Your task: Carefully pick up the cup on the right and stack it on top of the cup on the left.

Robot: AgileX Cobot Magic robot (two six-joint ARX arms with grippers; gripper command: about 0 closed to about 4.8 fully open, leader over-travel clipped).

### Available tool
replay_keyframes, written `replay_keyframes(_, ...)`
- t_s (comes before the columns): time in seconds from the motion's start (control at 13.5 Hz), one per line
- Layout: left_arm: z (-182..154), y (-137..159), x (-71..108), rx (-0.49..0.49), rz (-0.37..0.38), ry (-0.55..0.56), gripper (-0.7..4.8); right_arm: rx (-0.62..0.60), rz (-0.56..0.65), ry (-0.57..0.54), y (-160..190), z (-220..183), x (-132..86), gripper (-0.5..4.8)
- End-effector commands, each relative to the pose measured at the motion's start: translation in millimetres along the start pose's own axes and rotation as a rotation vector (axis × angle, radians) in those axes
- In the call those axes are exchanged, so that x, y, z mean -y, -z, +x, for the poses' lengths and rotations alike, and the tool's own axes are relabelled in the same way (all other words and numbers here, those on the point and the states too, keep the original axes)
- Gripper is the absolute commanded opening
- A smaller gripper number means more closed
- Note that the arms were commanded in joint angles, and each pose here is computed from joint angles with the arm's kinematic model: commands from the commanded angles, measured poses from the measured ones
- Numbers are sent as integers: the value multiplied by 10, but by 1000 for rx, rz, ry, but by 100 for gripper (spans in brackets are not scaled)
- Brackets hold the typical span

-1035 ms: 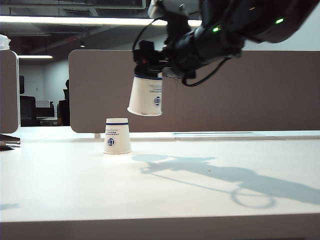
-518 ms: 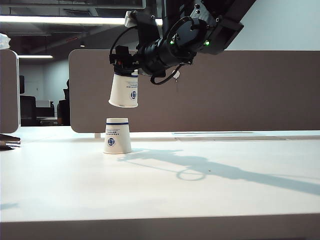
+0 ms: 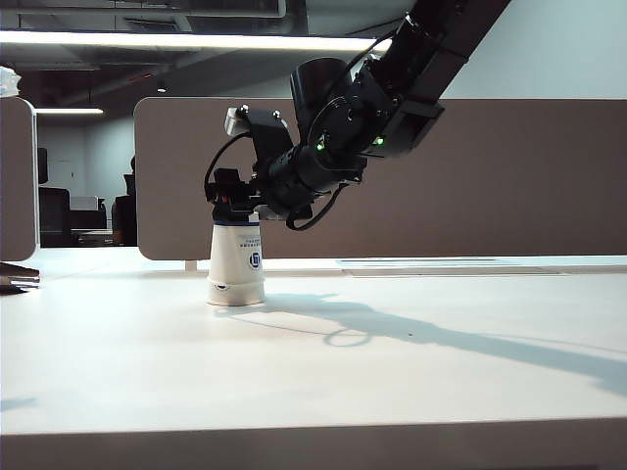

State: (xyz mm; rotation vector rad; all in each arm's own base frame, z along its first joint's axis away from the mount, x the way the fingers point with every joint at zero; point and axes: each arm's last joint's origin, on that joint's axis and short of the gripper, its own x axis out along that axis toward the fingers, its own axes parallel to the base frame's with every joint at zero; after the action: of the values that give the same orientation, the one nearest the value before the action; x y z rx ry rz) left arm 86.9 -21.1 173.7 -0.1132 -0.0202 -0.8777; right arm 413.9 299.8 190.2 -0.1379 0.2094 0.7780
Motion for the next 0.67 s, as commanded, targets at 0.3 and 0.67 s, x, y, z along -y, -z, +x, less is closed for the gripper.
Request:
replay_keyframes(0.3,0,-17,6,8,13,8,-6,-87,10,49,119,19,22,373)
replay_keyframes(0.67,0,-17,4,9,12,3,-6,11,10,68,-98,-47,41,405)
